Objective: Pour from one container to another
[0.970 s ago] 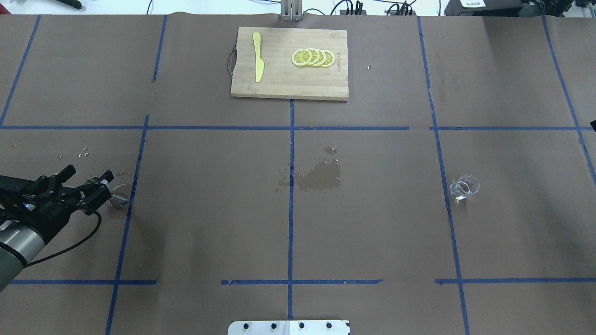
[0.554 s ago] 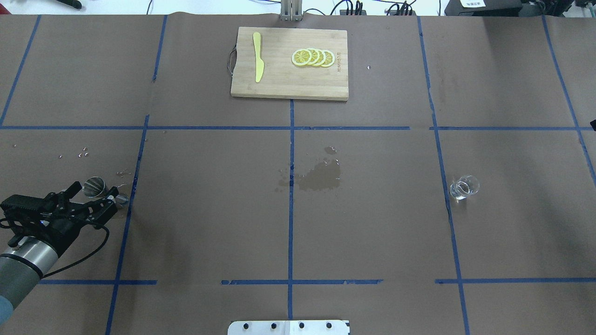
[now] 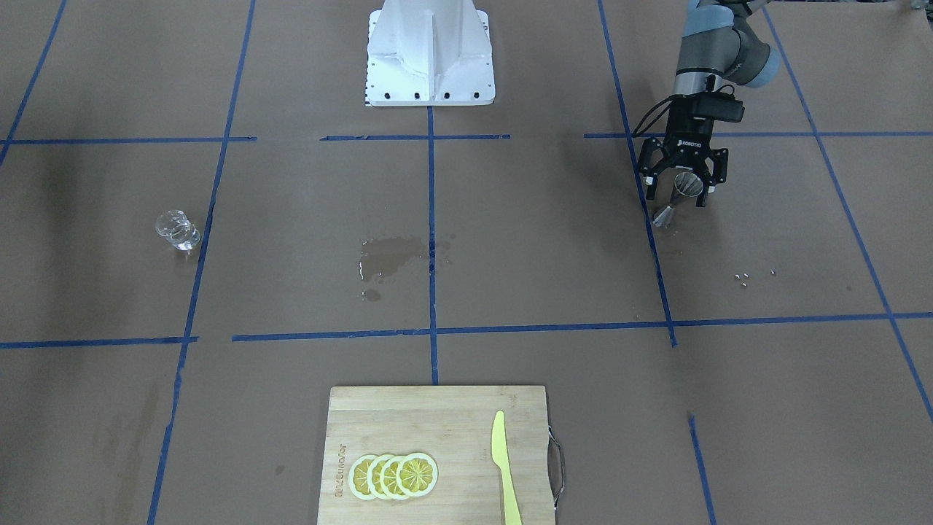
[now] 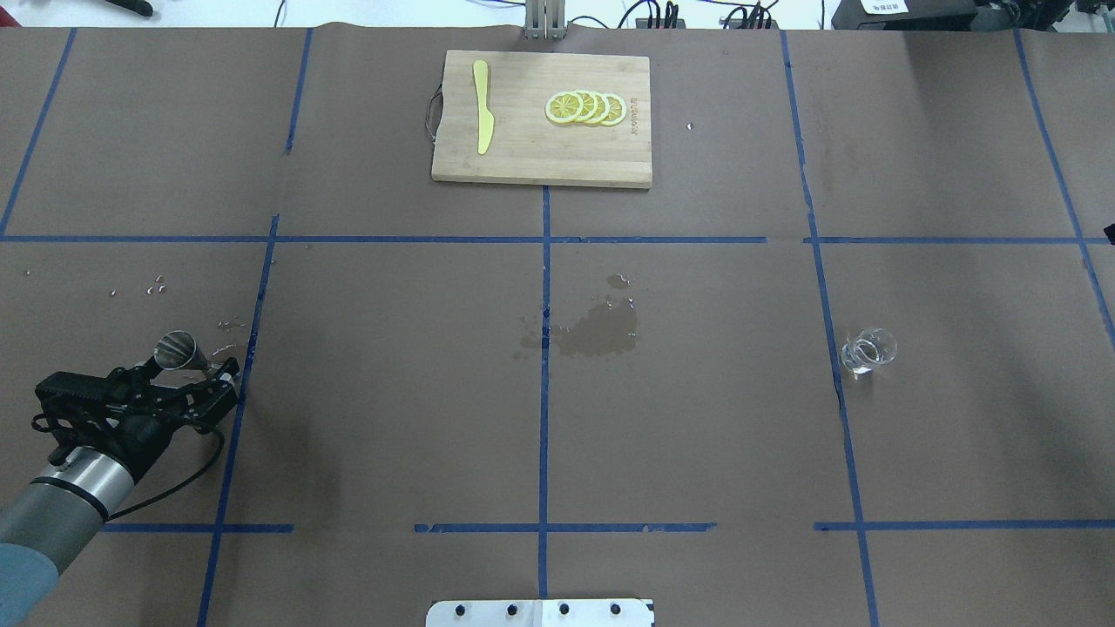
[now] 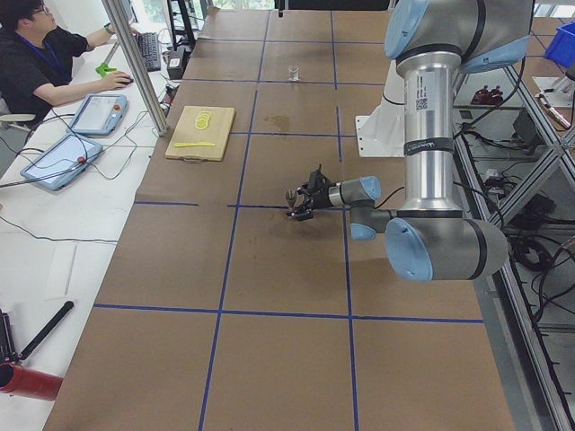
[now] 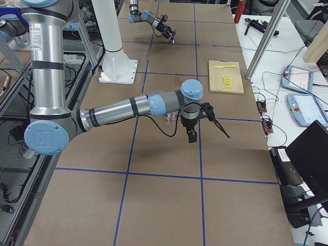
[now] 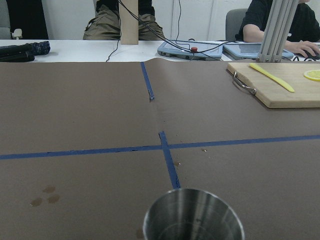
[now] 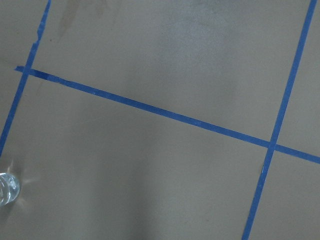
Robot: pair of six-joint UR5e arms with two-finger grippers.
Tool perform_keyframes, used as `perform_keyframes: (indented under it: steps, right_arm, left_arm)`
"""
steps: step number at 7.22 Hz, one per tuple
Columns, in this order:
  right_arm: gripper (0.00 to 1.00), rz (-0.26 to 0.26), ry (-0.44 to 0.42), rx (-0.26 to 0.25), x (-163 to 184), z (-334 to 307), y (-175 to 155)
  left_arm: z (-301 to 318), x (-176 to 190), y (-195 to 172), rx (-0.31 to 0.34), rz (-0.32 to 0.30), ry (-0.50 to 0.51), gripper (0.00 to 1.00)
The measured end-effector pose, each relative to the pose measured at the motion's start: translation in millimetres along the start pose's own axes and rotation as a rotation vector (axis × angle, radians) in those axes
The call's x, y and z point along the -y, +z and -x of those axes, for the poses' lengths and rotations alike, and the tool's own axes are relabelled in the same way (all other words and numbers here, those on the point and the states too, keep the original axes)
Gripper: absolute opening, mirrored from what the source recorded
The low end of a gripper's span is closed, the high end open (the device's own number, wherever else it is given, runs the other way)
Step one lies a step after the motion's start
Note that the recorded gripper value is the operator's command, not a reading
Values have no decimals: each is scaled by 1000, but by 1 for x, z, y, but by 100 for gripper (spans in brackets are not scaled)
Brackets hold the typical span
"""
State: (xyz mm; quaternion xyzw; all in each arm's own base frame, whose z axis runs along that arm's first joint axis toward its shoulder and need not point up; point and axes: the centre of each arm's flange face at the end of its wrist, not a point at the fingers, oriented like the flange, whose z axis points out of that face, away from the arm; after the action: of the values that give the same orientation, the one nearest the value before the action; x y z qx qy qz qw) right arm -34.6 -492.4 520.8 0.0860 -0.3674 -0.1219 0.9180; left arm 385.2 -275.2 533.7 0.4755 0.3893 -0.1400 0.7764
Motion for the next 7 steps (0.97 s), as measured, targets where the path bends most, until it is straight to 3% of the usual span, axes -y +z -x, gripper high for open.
perform_keyframes:
  steps: [3, 7]
  right_arm:
    - [100, -1, -1, 0, 1, 0, 0]
    - [100, -2, -2, 0, 1, 1, -1]
  left_arm:
    - [3, 1, 1, 12, -24, 1, 52]
    - [4, 2, 1, 18, -38, 0, 51]
